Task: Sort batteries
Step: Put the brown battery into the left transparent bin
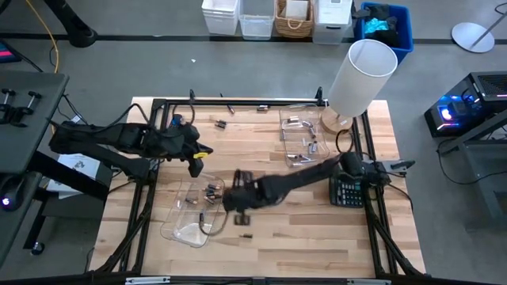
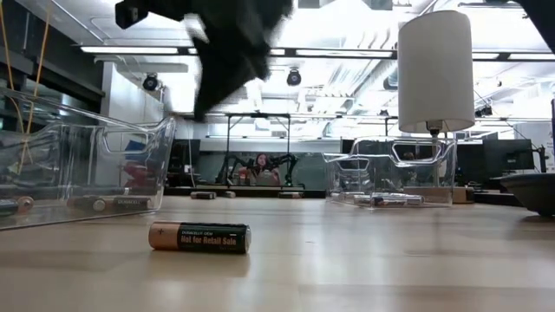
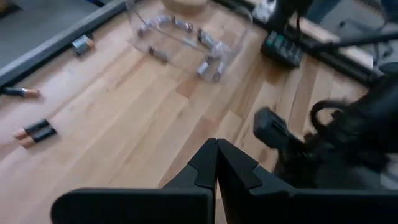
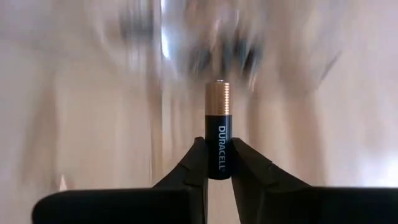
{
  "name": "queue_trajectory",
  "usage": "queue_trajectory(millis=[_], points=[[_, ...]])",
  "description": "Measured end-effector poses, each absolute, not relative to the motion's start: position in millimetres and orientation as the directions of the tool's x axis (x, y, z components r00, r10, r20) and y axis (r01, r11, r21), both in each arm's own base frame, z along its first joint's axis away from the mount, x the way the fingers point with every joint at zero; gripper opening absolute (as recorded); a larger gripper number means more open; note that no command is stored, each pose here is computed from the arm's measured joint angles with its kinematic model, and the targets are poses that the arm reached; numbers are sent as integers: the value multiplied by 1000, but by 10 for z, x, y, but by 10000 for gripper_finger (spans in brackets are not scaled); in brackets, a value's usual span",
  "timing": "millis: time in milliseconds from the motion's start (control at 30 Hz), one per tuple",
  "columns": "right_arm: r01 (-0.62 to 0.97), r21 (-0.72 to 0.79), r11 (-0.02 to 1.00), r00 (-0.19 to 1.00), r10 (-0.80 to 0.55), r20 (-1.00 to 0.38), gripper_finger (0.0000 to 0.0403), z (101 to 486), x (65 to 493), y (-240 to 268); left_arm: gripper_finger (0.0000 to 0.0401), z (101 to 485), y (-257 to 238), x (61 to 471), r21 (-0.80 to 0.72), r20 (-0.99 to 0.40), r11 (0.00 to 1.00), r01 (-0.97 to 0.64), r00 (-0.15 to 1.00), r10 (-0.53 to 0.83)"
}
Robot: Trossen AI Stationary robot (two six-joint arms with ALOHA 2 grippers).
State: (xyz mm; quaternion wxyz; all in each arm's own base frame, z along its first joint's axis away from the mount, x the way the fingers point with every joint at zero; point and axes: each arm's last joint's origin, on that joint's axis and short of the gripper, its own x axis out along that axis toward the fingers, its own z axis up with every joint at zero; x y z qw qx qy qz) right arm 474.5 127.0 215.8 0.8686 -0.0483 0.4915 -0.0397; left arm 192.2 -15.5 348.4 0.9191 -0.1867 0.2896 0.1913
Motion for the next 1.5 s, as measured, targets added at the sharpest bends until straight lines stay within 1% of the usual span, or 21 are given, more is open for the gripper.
queue_trajectory(millis=[67, 133, 233, 300, 400, 467, 567, 667, 733, 800, 867, 933, 1000, 1100, 1167, 1233, 1333, 1433, 1500], points=[[34, -109, 993, 595, -107, -796, 34, 2361, 4855, 1179, 0, 3531, -139, 1864, -243, -576, 847, -473, 773, 266], [30, -103, 994, 652, -98, -752, 34, 2475, 4933, 1123, 0, 3582, -127, 1805, -265, -546, 837, -479, 790, 280], [-21, -93, 995, 740, -47, -671, 34, 2599, 5030, 1109, 0, 3653, -110, 1735, -292, -497, 824, -485, 813, 303], [-63, -76, 995, 763, -1, -646, 34, 2568, 5093, 1107, 0, 3687, -102, 1700, -303, -473, 819, -487, 823, 315], [-79, -61, 995, 770, 21, -638, 37, 2374, 5195, 1124, 0, 3720, -97, 1684, -323, -446, 812, -486, 835, 323], [-72, -54, 996, 769, 21, -639, 66, 2264, 5242, 1121, 0, 3732, -95, 1689, -328, -432, 809, -488, 839, 331], [-60, -7, 998, 755, 41, -655, 141, 2239, 5240, 1110, 0, 3739, -94, 1695, -331, -425, 806, -490, 841, 336], [-63, -19, 998, 697, 30, -716, 215, 2258, 5166, 1066, 0, 3740, -91, 1698, -327, -421, 803, -499, 837, 349], [-89, -21, 996, 677, 45, -734, 251, 2375, 5124, 1036, 0, 3741, -88, 1696, -328, -418, 798, -506, 835, 358], [-100, -13, 995, 662, 57, -747, 269, 2636, 5017, 1007, 0, 3743, -88, 1698, -332, -416, 796, -507, 836, 358], [-124, -26, 992, 652, 62, -755, 274, 2891, 4881, 1000, 0, 3745, -88, 1699, -334, -414, 795, -506, 837, 358], [-154, -47, 987, 586, 53, -808, 275, 2978, 4722, 1019, 0, 3732, -91, 1722, -328, -420, 795, -510, 833, 360], [-189, -38, 981, 475, 57, -878, 271, 2902, 4592, 1073, 0, 3713, -93, 1747, -317, -430, 794, -519, 825, 367], [-247, 18, 969, 319, 99, -943, 264, 2743, 4429, 1193, 0, 3674, -99, 1815, -297, -447, 792, -534, 810, 379], [-276, 61, 959, 285, 142, -948, 260, 2689, 4348, 1296, 1, 3639, -106, 1870, -280, -463, 794, -539, 801, 380], [-275, 94, 957, 272, 171, -947, 259, 2575, 4317, 1422, 5, 3595, -115, 1933, -242, -483, 808, -538, 789, 380], [-269, 114, 956, 326, 201, -924, 259, 2343, 4342, 1663, 22, 3508, -136, 2035, -169, -529, 843, -510, 769, 359], [-178, 99, 979, 422, 167, -891, 259, 2251, 4343, 1845, 48, 3406, -155, 2135, -106, -582, 869, -484, 739, 341], [-110, 88, 990, 433, 127, -892, 259, 2188, 4317, 1919, 69, 3350, -169, 2207, -86, -603, 879, -469, 727, 329]])
